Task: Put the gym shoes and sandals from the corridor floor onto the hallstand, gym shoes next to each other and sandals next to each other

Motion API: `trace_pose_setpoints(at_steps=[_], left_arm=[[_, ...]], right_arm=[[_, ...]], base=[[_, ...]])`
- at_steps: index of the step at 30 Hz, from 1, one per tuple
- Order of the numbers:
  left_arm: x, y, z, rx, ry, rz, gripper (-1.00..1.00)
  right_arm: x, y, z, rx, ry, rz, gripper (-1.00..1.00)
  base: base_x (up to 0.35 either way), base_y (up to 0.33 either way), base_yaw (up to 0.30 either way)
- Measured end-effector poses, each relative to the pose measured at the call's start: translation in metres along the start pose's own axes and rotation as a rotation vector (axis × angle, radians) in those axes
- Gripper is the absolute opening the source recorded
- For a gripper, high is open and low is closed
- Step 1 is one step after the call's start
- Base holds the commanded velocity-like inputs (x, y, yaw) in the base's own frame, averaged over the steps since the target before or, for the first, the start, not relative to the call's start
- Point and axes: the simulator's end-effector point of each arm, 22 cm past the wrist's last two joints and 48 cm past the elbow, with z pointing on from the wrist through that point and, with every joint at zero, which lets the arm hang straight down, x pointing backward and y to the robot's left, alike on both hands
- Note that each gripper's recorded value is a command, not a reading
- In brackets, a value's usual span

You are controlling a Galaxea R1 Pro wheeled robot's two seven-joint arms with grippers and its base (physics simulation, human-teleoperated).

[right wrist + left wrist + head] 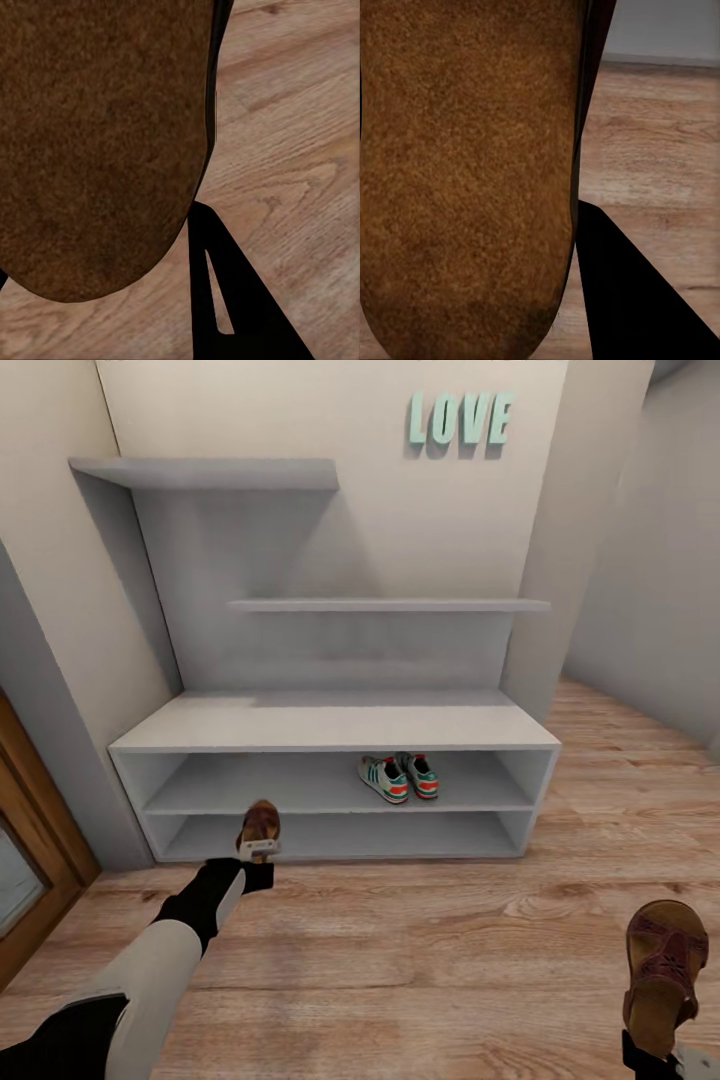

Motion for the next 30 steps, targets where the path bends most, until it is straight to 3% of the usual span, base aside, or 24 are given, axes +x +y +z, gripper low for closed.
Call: trace_pose_setpoints(at_steps=[13, 25, 30], left_arm=[[-0.012, 0.005, -0.001, -0.010, -0.034, 0.017, -1.00], [0.013, 0.005, 0.027, -0.011, 0.019, 0.017, -1.00], [0.019, 0.004, 0.034, -0.012, 0.033, 0.038, -1.00]], right_arm=[[-0.009, -0.003, 0.001, 0.003, -0.021, -0.003, -1.00], [0.017, -0.006, 0.007, 0.016, 0.034, -0.035, -1.00], [0.023, -0.006, 0.008, 0.018, 0.047, -0.043, -1.00]], base=[[0.000, 0.000, 0.000], [0.000, 0.000, 0.000], [0.000, 0.000, 0.000]])
